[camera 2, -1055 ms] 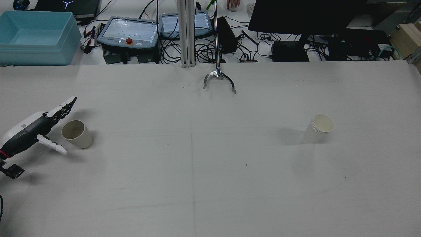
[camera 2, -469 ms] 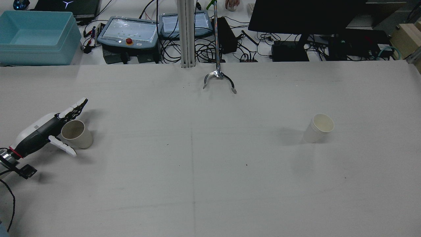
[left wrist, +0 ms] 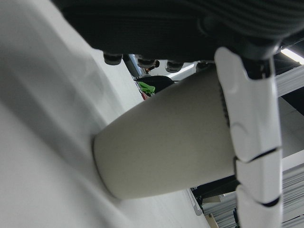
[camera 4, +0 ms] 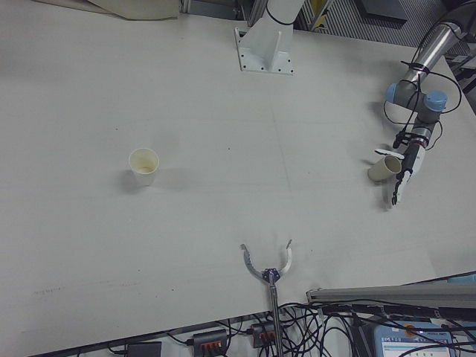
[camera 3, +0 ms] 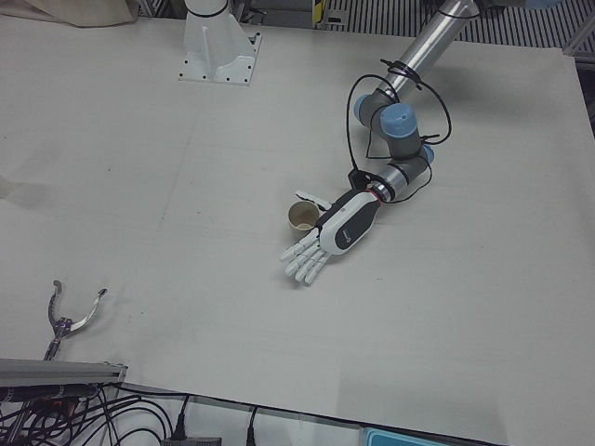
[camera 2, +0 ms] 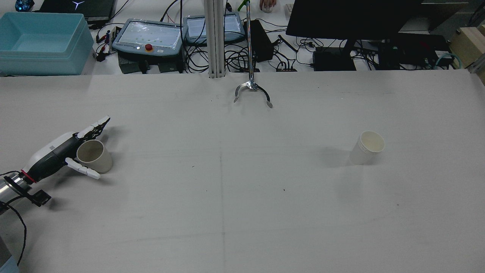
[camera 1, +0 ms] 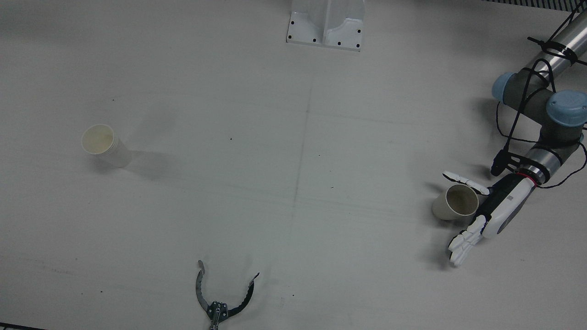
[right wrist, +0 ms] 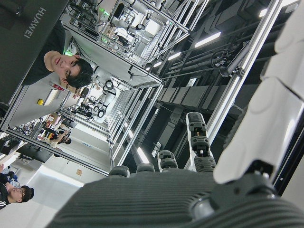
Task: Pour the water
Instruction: 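Close the left hand fingers around the cup and lift it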
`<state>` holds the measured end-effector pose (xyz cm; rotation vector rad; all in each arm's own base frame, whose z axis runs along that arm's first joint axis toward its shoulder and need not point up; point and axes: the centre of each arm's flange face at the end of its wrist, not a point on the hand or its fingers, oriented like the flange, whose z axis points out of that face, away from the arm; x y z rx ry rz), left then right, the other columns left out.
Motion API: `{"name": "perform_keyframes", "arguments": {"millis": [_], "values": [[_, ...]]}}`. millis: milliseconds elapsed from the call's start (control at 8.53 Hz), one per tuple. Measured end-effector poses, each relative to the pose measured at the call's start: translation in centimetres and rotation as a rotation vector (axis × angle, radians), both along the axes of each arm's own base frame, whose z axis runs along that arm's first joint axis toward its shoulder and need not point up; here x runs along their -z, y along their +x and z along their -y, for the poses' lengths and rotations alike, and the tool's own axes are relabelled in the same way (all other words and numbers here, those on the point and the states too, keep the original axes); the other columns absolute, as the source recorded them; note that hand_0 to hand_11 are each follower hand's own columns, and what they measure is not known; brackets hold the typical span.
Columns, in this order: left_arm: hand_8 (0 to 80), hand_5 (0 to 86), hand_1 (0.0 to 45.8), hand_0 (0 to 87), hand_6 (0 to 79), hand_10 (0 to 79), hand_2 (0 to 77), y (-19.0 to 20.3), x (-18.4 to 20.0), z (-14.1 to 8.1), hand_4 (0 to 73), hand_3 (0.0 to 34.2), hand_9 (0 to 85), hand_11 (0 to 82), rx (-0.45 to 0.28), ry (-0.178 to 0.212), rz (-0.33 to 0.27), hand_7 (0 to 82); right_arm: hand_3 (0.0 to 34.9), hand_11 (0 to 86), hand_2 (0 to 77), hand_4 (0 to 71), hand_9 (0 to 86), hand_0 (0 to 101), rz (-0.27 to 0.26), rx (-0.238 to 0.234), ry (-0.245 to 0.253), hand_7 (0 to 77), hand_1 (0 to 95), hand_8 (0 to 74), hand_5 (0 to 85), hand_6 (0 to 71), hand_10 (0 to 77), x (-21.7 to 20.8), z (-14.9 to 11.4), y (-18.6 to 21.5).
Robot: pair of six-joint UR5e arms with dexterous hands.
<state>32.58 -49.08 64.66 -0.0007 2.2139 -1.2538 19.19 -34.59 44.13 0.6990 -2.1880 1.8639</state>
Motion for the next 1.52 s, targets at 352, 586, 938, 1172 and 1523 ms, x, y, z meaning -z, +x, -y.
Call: {"name": "perform_keyframes", "arguments": {"millis": [352,586,938,1172,1523], "values": [[0.0,8.2,26.7,62.0,0.0,0.0,10.4,0.0,0.2,0.0,6.0,10.7,0.5,0.5,-0.003,-0.002,-0.004,3.8,2.5,0.5,2.7,14.2,0.5,47,-0.002,0.000,-0.004,8.7,9.8,0.5,9.8,3.3,0.5,-0.2,0.1,0.0],[0.0,14.7,27.3,65.7,0.0,0.0,10.4,0.0,0.2,0.0,10.9,5.9,0.5,0.5,-0.003,-0.007,0.000,3.8,2.2,0.5,2.7,14.2,0.5,47,-0.008,-0.001,-0.009,8.7,10.9,0.5,9.8,3.3,0.5,-0.3,0.1,0.0],[0.0,42.5,19.6,62.3,0.5,2.2,15.8,-0.3,0.9,-0.1,42.0,0.0,0.5,7.1,-0.003,-0.018,0.002,8.2,2.2,0.5,2.7,14.2,0.5,47,-0.015,-0.001,-0.010,8.7,10.9,0.5,9.3,3.3,0.5,-0.4,0.1,0.0],[0.0,43.1,23.5,67.8,3.3,3.8,21.8,-0.8,2.2,-0.3,43.1,0.0,0.5,7.6,0.000,-0.028,-0.002,11.4,2.8,0.5,1.6,14.2,0.5,47,-0.015,-0.001,-0.010,8.2,11.5,0.0,9.3,1.1,0.5,-0.4,0.1,0.0],[0.0,43.1,22.4,61.5,3.3,3.8,28.4,-2.3,7.5,-1.2,43.1,0.0,0.5,8.7,-0.007,-0.046,-0.025,11.4,2.3,0.5,4.4,14.2,0.5,47,-0.012,0.012,-0.026,8.2,8.2,0.0,9.3,2.7,0.5,-1.2,0.7,-0.5]]}}
